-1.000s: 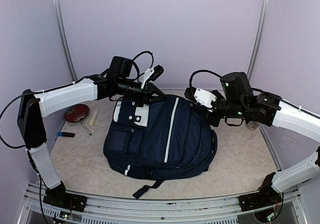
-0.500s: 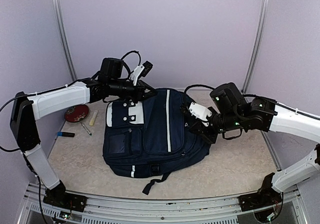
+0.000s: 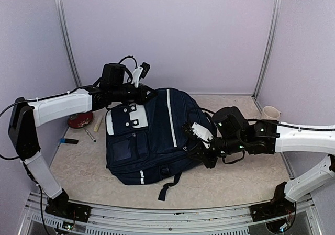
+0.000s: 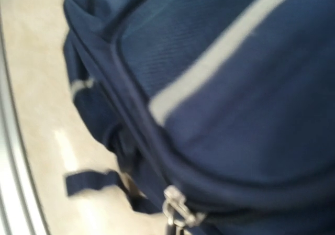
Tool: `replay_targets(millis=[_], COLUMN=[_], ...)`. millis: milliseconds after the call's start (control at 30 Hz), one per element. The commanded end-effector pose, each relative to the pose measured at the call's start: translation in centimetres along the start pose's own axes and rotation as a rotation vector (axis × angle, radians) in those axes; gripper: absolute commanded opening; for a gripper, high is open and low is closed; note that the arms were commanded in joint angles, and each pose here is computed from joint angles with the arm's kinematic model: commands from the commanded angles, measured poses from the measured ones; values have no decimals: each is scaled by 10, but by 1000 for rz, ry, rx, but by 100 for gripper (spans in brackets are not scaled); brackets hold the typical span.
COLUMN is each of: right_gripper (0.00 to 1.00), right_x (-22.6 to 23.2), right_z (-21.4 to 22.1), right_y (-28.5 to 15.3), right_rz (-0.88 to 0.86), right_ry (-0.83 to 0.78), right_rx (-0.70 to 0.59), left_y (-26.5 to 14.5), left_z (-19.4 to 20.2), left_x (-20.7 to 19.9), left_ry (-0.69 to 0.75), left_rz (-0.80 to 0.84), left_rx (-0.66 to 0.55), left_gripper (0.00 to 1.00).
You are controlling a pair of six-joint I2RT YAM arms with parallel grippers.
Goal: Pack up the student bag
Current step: Unzip the upper front pocket of the student bag, then pass from the left arm to the right
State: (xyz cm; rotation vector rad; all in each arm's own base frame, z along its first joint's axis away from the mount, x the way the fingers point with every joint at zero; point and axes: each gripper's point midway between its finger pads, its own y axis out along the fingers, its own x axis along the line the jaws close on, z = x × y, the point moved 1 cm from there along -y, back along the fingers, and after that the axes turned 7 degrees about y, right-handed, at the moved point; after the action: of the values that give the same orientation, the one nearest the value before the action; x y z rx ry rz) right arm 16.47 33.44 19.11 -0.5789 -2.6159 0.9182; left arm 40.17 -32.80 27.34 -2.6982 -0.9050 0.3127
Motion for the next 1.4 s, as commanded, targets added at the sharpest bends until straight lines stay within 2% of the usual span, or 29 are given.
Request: replay_targets(millis=[0,167,467,533,600,633,767,867,1000,1200,1267,1367], right_gripper=[0,0,0,11,31,37,54,62,62,64,58,40], right_x=[67,58,75,77,82,85,71,18,-69,-117,-115,-104], right_z=[17,1,-29,-37,-48,-55,-91,-111,-100,-98,-101,-100], right_y=[10,31,47,38,17,3,-59,-93,-91,-54,-42,-26], right_rz=[-347,-253,-287,-293,-315,-332,-312,-168,-2,12,-35,-139], right_ry=[34,65,25,9,-20,-38,-17,143,447,530,494,470], right_rx=[-7,-35,-133,-158,-195,-218,-359,-462,-421,-339,-323,-284], left_y=[-60,-51,-42,-41,-37,-36,-33,-32,-30,-22,-21,-20], left_z=[-140,-147,-140,-137,-135,-134,-127,-123,-121,-116,-114,-109], left_x=[30,8,-11,-15,-25,-28,-44,-57,-67,-74,-74,-74], left_ry=[11,-13,19,54,104,118,189,241,281,318,325,327], left_rz=[-338,-270,-202,-163,-76,-38,71,124,149,147,141,136], left_rx=[-514,-550,-528,-518,-497,-488,-477,-477,-472,-433,-422,-410], left_gripper=[0,0,0,0,0,0,0,0,0,0,0,0])
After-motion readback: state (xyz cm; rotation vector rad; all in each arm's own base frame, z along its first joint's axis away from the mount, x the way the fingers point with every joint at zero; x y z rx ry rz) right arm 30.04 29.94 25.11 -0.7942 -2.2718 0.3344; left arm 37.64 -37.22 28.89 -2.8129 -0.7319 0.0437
